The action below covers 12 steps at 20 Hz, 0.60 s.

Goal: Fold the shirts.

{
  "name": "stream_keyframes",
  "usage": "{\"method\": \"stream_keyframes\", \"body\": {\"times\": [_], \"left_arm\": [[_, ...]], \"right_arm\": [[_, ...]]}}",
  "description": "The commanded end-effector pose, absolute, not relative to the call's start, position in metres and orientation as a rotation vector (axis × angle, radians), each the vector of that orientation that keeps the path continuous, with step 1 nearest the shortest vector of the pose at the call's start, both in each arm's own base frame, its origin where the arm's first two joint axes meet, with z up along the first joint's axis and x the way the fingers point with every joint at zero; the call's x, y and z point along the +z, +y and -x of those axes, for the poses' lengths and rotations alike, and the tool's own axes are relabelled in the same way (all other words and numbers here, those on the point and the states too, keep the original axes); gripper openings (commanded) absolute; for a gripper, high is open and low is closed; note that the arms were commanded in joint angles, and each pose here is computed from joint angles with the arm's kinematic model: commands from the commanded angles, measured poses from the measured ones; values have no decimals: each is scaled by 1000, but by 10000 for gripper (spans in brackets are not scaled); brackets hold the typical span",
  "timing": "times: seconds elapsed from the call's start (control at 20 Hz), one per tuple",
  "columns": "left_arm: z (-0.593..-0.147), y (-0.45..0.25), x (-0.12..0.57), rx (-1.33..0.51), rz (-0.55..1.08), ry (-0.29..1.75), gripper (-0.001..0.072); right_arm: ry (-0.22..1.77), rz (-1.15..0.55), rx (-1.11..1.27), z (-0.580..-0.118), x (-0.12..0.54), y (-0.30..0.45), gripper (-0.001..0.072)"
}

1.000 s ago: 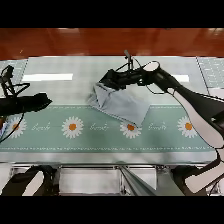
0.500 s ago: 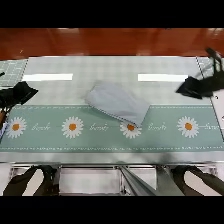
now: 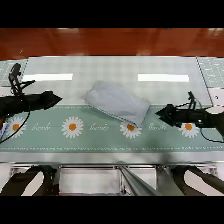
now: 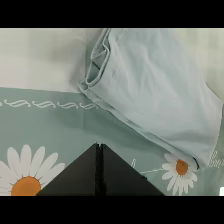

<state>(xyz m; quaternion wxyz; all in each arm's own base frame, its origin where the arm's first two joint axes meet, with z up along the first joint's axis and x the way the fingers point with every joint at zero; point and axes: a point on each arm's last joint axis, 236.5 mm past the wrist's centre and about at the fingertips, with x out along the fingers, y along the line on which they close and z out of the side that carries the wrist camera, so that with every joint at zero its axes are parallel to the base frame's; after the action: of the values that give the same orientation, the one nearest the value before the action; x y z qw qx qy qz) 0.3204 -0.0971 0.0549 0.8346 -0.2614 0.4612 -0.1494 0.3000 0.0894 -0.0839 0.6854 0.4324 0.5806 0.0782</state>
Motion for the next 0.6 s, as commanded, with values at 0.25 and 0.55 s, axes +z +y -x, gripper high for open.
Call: {"method": "stream_keyframes", "body": {"times": [0.25,0.55], "left_arm": [[-324,-104,46,-321,556,993,19],[-327,-103,43,-313,559,994,19]], "right_arm": [[1377,-1044,399,-346,-98,200,418],[1258,-818,644,-394,-24,264,26]]}}
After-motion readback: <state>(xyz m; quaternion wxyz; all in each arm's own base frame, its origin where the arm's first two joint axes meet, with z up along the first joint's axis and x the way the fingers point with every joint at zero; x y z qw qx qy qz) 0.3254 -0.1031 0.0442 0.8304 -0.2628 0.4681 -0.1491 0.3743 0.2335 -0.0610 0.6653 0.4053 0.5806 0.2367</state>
